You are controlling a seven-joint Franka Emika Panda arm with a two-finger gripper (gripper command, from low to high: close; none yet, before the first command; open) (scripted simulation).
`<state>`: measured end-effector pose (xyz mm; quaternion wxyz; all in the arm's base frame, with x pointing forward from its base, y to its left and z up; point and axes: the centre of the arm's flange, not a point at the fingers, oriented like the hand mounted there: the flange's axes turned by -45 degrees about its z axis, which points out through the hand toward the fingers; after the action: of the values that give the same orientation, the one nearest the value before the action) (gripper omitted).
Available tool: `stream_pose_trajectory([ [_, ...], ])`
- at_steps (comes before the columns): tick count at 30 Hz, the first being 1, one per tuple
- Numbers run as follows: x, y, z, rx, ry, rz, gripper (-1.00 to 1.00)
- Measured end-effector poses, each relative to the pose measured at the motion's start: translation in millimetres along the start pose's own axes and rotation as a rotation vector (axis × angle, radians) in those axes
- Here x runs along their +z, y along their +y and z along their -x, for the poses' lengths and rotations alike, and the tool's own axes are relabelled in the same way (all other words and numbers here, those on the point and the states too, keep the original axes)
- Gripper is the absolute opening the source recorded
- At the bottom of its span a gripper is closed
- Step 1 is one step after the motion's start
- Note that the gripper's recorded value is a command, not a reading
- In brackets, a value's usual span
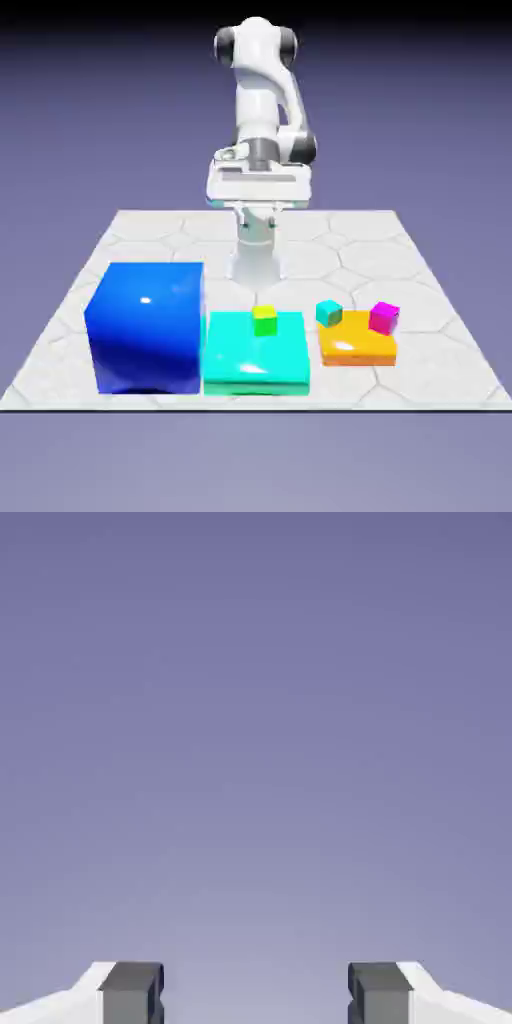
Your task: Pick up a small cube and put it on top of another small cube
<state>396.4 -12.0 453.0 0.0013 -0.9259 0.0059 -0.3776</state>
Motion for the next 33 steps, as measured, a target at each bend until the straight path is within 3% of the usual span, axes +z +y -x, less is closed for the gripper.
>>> stream_pose_trajectory([
  [16, 3.5, 176.5, 34.1, 0.083, -0.066, 0.094, 0.00],
  [33, -7.5, 335.5, 162.8, 0.165, -0.225, 0.190, 0.00],
])
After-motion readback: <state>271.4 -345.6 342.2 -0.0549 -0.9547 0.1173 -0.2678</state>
